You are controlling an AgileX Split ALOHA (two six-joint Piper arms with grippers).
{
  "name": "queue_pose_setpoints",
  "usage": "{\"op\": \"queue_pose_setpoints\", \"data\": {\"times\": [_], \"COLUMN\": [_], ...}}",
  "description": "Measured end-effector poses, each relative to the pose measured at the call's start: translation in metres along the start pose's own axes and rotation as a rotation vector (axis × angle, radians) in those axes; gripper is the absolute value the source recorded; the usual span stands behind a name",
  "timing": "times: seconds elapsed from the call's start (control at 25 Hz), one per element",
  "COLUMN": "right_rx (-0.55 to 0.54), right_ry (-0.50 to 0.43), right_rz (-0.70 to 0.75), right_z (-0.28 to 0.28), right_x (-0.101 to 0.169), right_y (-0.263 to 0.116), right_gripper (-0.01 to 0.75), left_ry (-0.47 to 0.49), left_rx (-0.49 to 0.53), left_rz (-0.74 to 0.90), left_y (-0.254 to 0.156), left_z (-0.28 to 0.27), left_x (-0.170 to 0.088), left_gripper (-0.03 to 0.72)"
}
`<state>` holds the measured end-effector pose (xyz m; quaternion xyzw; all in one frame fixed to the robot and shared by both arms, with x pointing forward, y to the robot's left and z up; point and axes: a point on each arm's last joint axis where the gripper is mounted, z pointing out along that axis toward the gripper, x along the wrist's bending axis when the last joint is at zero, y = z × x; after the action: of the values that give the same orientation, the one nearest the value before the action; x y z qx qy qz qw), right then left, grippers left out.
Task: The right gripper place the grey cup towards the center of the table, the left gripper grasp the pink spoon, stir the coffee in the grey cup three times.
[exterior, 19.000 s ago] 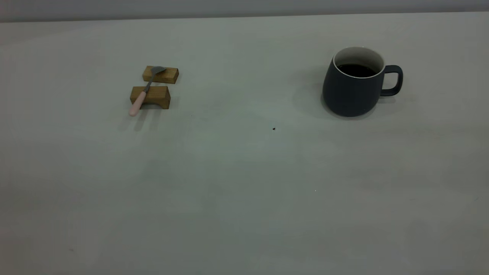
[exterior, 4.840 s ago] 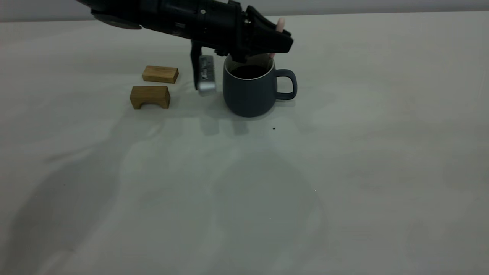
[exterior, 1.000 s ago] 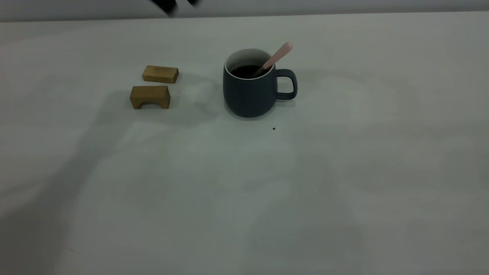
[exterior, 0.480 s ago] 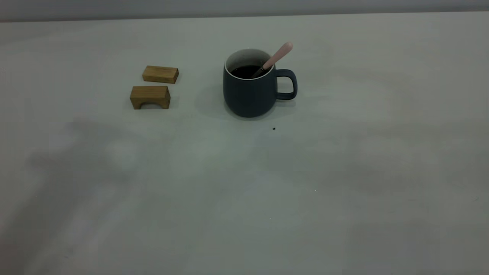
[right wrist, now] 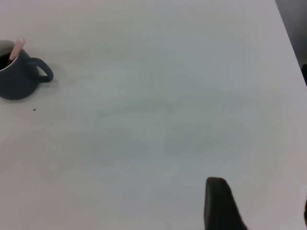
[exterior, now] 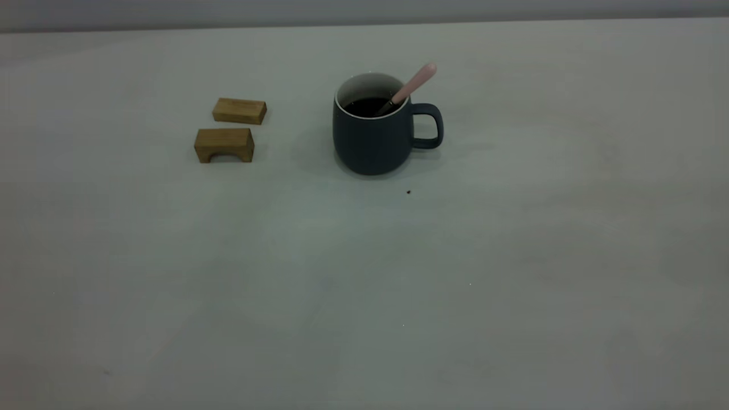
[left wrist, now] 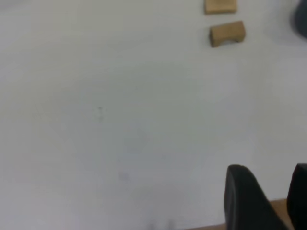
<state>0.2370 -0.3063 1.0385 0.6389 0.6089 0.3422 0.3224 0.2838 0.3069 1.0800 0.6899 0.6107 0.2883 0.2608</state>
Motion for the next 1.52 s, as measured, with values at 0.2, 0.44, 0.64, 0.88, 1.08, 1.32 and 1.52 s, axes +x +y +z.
{"op": "queue_pose_setpoints", "data": {"times": [0.2,0.44,0.64,0.88,1.08,1.32,1.52], "right_rx": [0.0,0.0,0.0,0.0,0.0,0.0,0.0], "right_ry": [0.0,0.0,0.0,0.0,0.0,0.0,0.0], "right_rz": [0.0,0.0,0.0,0.0,0.0,0.0,0.0], "right_z": [0.0,0.0,0.0,0.0,0.0,0.0,0.0], "right_x": [0.0,0.0,0.0,0.0,0.0,0.0,0.0], "right_y": [0.0,0.0,0.0,0.0,0.0,0.0,0.0], "right_gripper": [0.452,0.452,0.452,0.452,0.452,0.452,0.452], "left_ry": [0.086,0.145,0.112,0.111,0.111,0.111,0.111], "left_rx": [-0.13,-0.093,-0.101,-0.099,-0.098,-0.098,-0.098], "left_rz": [-0.127,-0.238,-0.262,-0.262,-0.262,-0.262,-0.262], "left_y": [-0.054,-0.073,-0.076,-0.077,-0.077,-0.077,-0.077], "left_z": [-0.012,-0.012,-0.012,-0.012,-0.012,-0.012,-0.012], "left_x": [0.007,0.001,-0.003,-0.004,-0.004,-0.004,-0.004], "left_gripper": [0.289,0.289,0.289,0.289,0.289,0.289,0.289]}}
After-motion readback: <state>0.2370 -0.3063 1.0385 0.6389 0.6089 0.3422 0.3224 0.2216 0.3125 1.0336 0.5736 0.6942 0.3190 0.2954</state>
